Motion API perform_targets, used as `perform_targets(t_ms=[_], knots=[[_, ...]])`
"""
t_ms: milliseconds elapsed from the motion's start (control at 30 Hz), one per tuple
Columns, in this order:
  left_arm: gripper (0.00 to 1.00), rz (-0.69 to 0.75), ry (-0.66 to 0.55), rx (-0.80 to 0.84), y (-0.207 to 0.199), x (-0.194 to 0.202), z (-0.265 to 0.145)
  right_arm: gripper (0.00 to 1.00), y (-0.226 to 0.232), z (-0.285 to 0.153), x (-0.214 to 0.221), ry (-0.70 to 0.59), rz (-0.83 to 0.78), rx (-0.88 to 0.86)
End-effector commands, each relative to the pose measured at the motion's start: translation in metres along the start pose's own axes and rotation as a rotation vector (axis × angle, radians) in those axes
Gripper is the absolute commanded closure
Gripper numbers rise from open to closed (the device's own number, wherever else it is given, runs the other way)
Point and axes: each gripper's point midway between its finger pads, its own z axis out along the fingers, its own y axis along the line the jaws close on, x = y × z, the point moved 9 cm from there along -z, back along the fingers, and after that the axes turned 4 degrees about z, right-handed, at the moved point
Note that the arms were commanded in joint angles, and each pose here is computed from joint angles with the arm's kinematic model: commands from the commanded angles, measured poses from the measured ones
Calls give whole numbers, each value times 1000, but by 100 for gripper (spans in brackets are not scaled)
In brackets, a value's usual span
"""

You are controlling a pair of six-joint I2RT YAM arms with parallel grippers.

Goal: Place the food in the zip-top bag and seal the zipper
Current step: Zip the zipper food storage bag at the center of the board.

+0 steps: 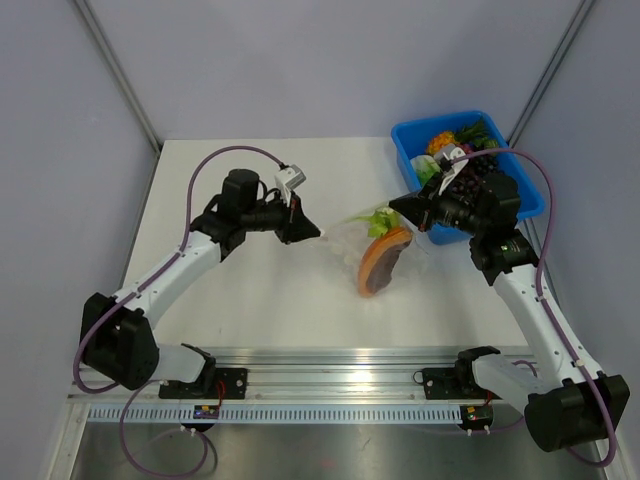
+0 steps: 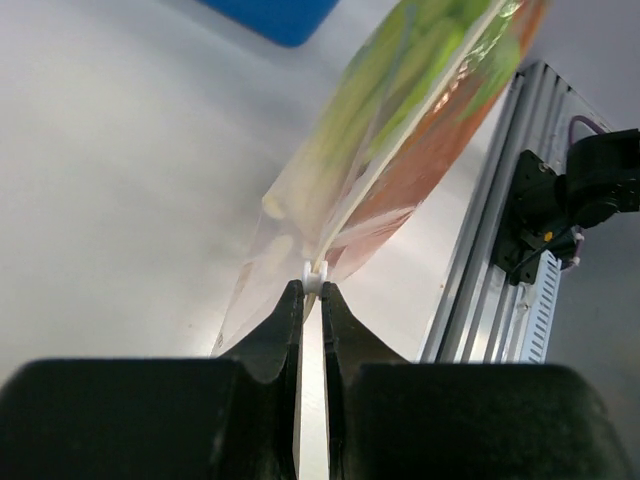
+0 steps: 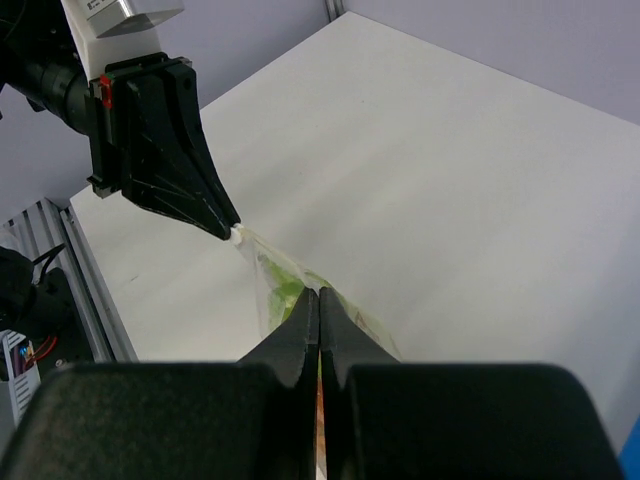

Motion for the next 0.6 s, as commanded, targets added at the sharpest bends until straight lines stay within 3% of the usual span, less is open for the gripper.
perform_targets(t_ms=[0, 567], knots=[[100, -27, 31, -125, 9, 8, -22, 100, 0, -6, -31, -149, -104, 35], [100, -149, 50, -218, 22, 33, -48, 100, -8, 0, -38, -188, -72, 50]])
